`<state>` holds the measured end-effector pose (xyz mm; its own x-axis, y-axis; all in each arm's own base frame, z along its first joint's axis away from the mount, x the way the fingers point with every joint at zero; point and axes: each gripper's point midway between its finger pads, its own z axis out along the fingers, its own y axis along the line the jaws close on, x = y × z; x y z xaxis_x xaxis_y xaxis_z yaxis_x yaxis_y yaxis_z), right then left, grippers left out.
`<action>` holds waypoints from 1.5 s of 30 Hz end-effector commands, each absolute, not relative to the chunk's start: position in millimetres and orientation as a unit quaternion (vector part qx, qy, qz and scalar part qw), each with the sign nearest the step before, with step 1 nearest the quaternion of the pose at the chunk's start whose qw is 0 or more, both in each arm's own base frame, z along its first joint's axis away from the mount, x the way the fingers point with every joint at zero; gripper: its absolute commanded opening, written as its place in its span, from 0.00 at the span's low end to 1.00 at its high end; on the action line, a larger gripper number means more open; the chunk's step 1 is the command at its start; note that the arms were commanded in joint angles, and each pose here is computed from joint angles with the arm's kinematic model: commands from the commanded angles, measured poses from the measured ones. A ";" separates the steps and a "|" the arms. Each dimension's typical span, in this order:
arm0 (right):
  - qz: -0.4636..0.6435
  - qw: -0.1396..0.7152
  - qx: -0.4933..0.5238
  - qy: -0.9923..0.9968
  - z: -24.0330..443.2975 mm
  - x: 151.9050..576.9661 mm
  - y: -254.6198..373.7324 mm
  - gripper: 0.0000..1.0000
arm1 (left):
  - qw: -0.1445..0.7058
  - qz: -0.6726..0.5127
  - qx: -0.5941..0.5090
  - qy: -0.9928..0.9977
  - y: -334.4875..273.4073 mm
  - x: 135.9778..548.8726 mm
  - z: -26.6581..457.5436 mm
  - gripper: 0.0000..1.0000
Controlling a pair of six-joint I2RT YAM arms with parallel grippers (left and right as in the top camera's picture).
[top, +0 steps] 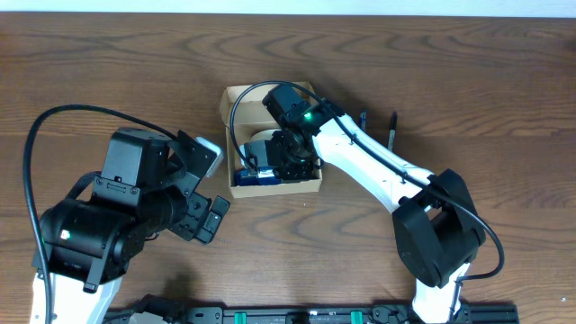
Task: Pack container
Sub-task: 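Lower the marker upright into the box beside the duster, then lift the right gripper out and move it above the blue pen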
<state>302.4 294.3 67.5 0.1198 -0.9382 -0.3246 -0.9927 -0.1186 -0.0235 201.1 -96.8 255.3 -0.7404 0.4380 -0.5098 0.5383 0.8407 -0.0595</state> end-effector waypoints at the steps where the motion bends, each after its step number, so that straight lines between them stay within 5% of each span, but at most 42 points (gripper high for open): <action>1: 0.120 0.114 -0.740 0.652 65.5 297.4 295.3 0.14 | 0.252 -0.104 0.270 0.923 -98.1 201.3 260.6 0.95; 3: 0.120 0.115 -0.740 0.652 65.5 297.6 295.4 0.31 | 0.252 -0.104 0.270 0.923 -98.0 201.3 260.6 0.96; 7: 0.120 0.114 -0.739 0.653 65.4 297.7 295.2 0.40 | 0.252 -0.104 0.270 0.923 -98.0 201.3 260.6 0.95; 15: 0.115 0.123 -0.730 0.662 73.0 302.2 296.5 0.40 | 0.252 -0.104 0.270 0.923 -98.0 201.3 260.6 0.95; 24: 0.091 0.221 -0.617 0.750 157.7 347.3 285.7 0.42 | 0.252 -0.104 0.270 0.923 -98.0 201.3 260.6 0.95; 33: 0.061 0.279 -0.399 0.871 217.5 387.4 198.2 0.57 | 0.252 -0.104 0.270 0.923 -98.0 201.3 260.6 0.95; 45: 0.075 0.206 -0.101 0.970 163.5 420.5 110.8 0.63 | 0.252 -0.104 0.270 0.923 -98.0 201.3 260.6 0.95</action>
